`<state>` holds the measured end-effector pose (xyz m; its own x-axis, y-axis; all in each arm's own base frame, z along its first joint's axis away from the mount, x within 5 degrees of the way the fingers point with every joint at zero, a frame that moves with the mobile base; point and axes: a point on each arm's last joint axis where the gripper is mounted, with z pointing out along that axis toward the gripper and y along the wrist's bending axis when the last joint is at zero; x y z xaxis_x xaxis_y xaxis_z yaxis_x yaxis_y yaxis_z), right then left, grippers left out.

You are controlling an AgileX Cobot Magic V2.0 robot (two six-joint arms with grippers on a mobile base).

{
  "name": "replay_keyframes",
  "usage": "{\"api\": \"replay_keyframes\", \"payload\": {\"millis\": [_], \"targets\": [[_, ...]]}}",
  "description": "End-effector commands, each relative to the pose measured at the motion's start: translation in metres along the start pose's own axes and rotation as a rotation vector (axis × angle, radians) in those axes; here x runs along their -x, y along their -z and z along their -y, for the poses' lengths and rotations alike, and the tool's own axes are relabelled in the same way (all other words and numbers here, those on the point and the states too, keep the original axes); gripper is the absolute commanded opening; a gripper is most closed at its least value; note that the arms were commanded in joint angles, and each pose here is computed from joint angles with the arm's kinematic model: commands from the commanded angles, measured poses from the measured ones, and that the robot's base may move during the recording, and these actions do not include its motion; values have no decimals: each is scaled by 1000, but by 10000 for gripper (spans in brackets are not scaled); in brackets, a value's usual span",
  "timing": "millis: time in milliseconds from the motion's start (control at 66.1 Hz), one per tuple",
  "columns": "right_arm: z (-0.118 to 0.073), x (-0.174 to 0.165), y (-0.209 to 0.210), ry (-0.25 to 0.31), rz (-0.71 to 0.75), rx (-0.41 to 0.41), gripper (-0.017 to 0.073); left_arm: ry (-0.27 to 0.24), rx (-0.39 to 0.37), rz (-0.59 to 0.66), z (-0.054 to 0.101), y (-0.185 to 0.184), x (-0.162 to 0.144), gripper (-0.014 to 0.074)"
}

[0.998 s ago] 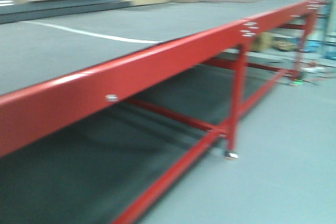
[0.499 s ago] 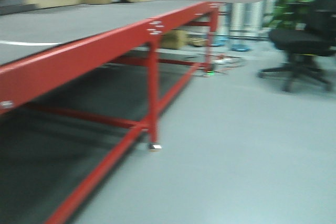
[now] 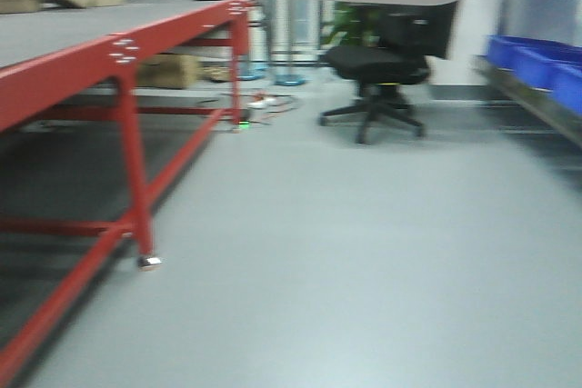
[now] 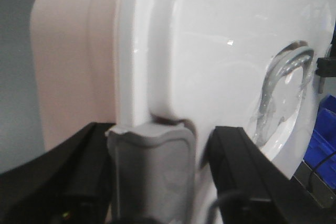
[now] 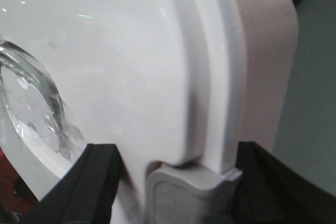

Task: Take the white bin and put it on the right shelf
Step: 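Hold the bin raised with both grippers while the base turns away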

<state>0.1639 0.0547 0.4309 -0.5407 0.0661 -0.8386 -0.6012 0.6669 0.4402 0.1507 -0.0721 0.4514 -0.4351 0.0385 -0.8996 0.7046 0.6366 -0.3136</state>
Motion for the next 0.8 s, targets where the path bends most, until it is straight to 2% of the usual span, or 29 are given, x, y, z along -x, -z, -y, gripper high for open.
{"api": "replay_keyframes", "payload": {"millis": [0, 786], "targets": [[-36, 10, 10, -21, 63, 270, 437, 44, -223, 87, 29, 8, 13, 238], [-36, 10, 10, -21, 63, 270, 437, 44, -223, 87, 29, 8, 13, 238]]}}
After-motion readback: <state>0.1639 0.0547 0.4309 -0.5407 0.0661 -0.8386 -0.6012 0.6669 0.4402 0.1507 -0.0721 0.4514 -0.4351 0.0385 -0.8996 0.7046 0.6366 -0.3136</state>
